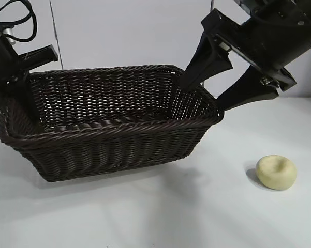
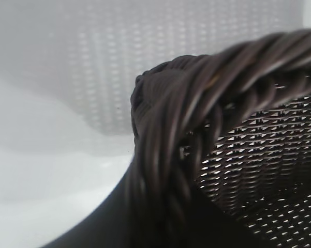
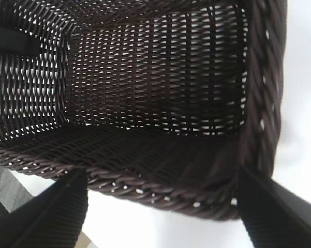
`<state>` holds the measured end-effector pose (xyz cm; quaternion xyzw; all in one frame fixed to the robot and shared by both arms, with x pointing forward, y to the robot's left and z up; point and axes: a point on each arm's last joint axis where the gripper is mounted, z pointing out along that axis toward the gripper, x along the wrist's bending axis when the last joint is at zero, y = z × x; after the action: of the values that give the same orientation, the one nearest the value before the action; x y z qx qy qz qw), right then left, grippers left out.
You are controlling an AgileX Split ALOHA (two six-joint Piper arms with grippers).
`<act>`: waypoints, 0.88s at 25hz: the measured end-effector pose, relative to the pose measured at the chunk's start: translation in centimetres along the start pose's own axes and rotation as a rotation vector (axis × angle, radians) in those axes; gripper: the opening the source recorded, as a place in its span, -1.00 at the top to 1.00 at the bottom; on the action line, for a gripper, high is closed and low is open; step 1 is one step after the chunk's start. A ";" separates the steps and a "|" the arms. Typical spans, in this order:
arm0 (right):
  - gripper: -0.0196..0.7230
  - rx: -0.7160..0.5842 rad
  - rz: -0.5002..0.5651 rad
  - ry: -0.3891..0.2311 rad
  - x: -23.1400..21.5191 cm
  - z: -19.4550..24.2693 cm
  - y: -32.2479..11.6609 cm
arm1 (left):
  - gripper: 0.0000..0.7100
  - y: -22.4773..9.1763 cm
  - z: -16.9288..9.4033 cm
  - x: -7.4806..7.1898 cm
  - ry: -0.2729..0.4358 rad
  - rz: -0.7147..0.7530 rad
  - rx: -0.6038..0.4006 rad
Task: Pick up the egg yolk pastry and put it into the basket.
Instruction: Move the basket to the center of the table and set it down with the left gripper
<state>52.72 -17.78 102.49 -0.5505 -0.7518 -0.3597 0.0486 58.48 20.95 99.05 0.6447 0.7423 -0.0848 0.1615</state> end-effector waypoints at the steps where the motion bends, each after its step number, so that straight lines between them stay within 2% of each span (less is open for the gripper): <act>1: -0.59 0.000 0.000 0.000 0.0 0.0 0.0 | 0.71 0.0 0.0 0.0 0.000 0.017 0.005; 7: -0.59 -0.001 0.000 0.000 0.0 0.0 0.0 | 0.71 -0.2 0.5 0.2 0.007 0.102 0.053; 17: -0.59 -0.001 0.000 0.000 0.0 0.0 0.0 | 0.71 -0.1 0.7 0.0 0.003 0.167 0.058; 22: -0.59 -0.001 0.000 0.000 0.0 0.0 0.0 | 0.71 -0.1 2.4 -0.2 0.007 0.182 0.107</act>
<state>52.73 -17.78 102.51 -0.5503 -0.7519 -0.3599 0.0484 58.72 19.89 96.84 0.7176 0.6756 -0.1072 0.1312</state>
